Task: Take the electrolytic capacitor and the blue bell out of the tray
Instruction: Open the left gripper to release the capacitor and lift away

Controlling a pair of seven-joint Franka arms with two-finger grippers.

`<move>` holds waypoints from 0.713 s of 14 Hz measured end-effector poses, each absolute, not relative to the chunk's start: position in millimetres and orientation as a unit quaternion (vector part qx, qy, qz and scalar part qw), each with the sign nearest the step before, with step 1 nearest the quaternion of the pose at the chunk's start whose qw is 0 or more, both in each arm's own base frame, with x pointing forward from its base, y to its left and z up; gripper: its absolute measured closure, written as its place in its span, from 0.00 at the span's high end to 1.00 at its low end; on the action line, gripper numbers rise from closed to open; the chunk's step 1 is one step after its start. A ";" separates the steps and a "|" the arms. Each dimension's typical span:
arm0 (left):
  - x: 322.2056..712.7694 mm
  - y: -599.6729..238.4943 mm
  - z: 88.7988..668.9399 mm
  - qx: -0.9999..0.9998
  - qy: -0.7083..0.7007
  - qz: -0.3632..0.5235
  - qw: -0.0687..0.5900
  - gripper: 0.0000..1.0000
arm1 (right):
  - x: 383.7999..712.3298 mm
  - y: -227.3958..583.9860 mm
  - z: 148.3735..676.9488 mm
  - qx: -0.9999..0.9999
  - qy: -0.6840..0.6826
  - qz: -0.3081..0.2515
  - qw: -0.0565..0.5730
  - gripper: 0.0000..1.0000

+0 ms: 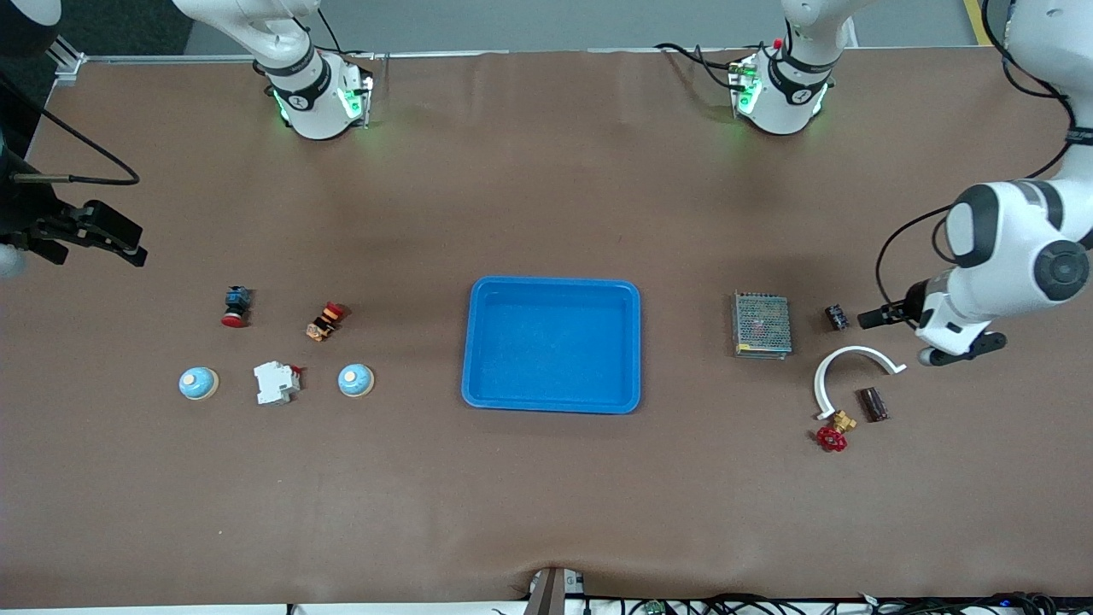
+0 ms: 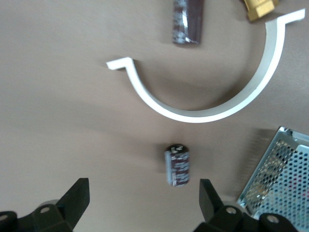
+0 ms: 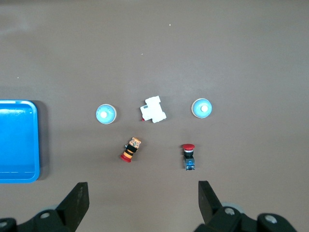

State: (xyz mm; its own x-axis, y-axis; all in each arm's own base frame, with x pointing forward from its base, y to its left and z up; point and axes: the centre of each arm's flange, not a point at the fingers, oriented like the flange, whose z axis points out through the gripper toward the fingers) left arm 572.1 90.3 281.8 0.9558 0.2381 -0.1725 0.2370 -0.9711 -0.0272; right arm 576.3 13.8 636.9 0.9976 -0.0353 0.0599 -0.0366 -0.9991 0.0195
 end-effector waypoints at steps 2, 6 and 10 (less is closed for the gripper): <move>575.2 122.7 310.1 -0.990 -0.098 0.097 -0.017 1.00 | 576.3 13.8 637.8 0.999 -0.018 0.032 0.010 1.00; 582.8 184.5 403.3 -0.990 -0.076 0.111 -0.044 1.00 | 577.0 13.6 639.0 0.999 -0.018 0.036 0.010 1.00; 593.7 185.4 473.2 -0.991 -0.074 0.097 -0.047 1.00 | 577.0 13.6 639.1 0.999 -0.018 0.036 0.010 1.00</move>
